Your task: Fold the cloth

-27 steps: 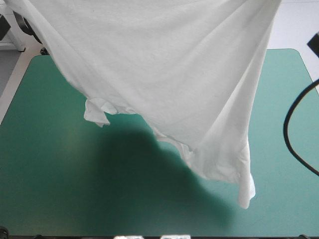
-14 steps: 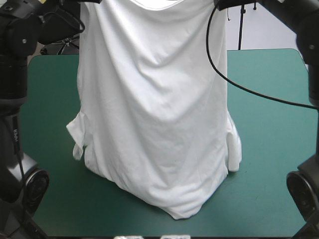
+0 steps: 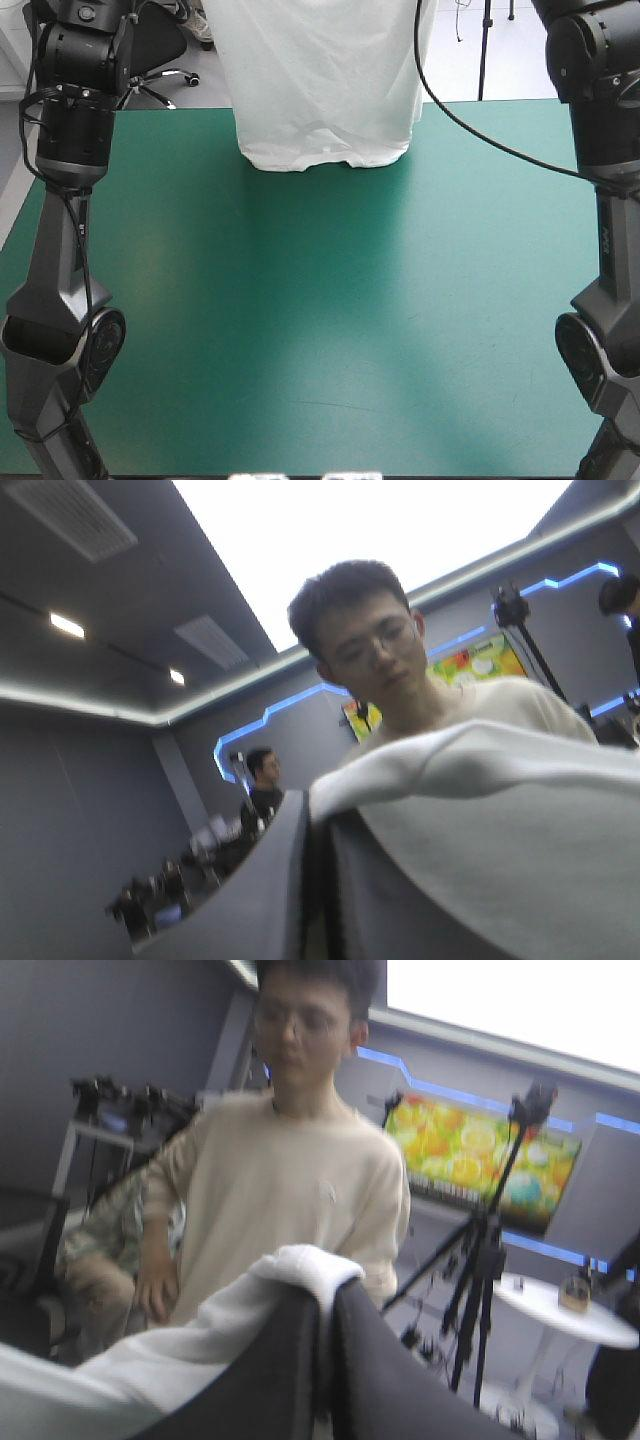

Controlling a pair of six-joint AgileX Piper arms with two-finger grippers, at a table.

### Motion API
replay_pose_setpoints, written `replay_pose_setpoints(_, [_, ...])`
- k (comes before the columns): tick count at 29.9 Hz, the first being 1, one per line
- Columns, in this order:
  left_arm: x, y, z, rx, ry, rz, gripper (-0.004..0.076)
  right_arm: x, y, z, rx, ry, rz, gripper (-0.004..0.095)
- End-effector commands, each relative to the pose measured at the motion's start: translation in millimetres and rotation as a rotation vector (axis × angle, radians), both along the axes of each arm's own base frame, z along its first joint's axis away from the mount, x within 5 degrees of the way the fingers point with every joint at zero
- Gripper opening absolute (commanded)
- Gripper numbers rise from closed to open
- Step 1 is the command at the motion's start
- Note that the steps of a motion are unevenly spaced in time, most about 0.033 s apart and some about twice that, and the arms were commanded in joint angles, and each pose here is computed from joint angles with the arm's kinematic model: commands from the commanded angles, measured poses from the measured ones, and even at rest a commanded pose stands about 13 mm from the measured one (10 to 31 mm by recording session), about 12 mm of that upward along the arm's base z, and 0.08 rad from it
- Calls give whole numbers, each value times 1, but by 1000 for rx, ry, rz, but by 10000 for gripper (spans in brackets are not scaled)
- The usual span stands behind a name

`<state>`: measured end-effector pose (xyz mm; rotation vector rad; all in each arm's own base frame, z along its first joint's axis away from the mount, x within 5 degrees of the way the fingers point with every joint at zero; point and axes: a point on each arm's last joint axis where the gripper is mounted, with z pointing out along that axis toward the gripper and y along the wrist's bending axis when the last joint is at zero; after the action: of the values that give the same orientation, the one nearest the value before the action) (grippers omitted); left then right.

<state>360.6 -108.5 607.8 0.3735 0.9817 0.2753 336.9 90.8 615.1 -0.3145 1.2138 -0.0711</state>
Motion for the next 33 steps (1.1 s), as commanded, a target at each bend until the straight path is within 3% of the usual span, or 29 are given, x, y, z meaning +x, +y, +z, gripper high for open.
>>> replay_pose_setpoints(1, [6,19,-7,-152,153,15,-18,15,-20,-17,36,141,-48,-17])
replay_pose_setpoints(5, [49,35,-70,-357,571,138,-18,53,-21,-74,-5,383,-34,-17])
replay_pose_setpoints(8, [69,33,-115,-340,795,234,-18,72,-17,-122,-45,575,-36,-17])
replay_pose_setpoints(14, [84,29,-186,-277,1037,304,-18,85,-10,-210,-64,844,13,-18])
replay_pose_setpoints(18, [76,30,-217,-248,1113,307,-18,75,-18,-237,-40,903,37,-17])
replay_pose_setpoints(26, [16,35,-257,-239,1180,207,-18,41,-46,-261,42,1006,79,-17])
replay_pose_setpoints(33, [-38,41,-292,-256,1257,151,-18,4,-47,-283,17,1130,117,-17])
